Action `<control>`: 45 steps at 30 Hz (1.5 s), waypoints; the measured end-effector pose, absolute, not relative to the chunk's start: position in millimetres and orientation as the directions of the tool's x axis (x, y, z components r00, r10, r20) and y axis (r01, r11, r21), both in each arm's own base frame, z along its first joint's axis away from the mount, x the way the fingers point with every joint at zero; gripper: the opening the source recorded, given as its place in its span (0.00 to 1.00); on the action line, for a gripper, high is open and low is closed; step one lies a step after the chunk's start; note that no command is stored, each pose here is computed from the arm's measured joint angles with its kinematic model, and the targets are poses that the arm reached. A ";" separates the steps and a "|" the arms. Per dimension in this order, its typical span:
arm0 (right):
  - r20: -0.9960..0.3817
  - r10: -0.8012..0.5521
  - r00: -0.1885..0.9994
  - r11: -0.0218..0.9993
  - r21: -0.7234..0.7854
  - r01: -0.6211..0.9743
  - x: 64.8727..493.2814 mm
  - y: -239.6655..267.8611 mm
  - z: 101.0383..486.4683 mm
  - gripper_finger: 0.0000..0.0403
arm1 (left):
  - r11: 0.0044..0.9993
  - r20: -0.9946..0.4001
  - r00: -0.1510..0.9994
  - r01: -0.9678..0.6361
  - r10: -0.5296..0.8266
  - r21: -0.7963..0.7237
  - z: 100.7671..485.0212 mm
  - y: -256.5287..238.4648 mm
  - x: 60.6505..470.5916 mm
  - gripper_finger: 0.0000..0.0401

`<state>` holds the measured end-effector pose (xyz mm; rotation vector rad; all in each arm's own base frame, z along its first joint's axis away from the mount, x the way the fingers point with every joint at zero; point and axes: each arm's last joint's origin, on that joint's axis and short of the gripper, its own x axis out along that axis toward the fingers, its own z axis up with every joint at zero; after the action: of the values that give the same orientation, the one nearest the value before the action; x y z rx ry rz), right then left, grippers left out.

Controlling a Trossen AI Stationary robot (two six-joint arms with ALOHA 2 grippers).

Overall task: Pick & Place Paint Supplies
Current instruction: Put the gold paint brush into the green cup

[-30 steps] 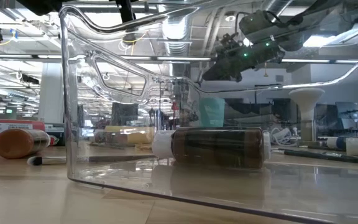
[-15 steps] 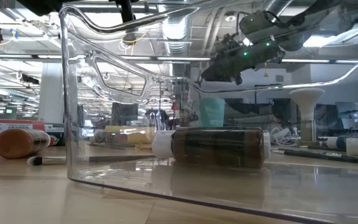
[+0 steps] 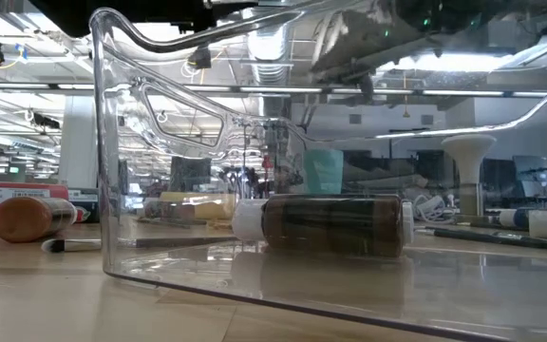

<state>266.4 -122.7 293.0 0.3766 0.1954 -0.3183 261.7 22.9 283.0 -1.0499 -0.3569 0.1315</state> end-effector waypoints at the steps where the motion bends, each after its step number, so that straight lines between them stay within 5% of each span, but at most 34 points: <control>1: -0.231 -0.261 0.937 0.873 0.358 0.331 265.5 -119.5 297.4 0.31 | 0.492 0.225 0.931 0.058 0.287 -0.868 283.0 26.1 261.4 0.00; 8: -0.141 -0.220 0.965 0.804 0.535 0.261 263.6 -102.5 322.4 0.30 | 0.473 0.226 0.917 0.047 0.330 -0.880 283.0 40.3 259.6 0.00; 21: 0.002 -0.124 0.992 0.643 0.762 0.079 273.0 -75.1 358.1 0.30 | 0.553 0.231 0.963 0.119 0.137 -0.825 283.2 54.7 257.4 0.00; 45: 0.115 -0.003 0.993 0.643 0.761 -0.086 279.3 -41.1 398.0 0.30 | 0.567 0.252 0.968 0.201 0.012 -0.799 287.1 54.9 254.5 0.00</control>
<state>279.3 -41.1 398.0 0.8713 -0.1091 0.0476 254.5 54.9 287.1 -0.9640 -0.2397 -0.1123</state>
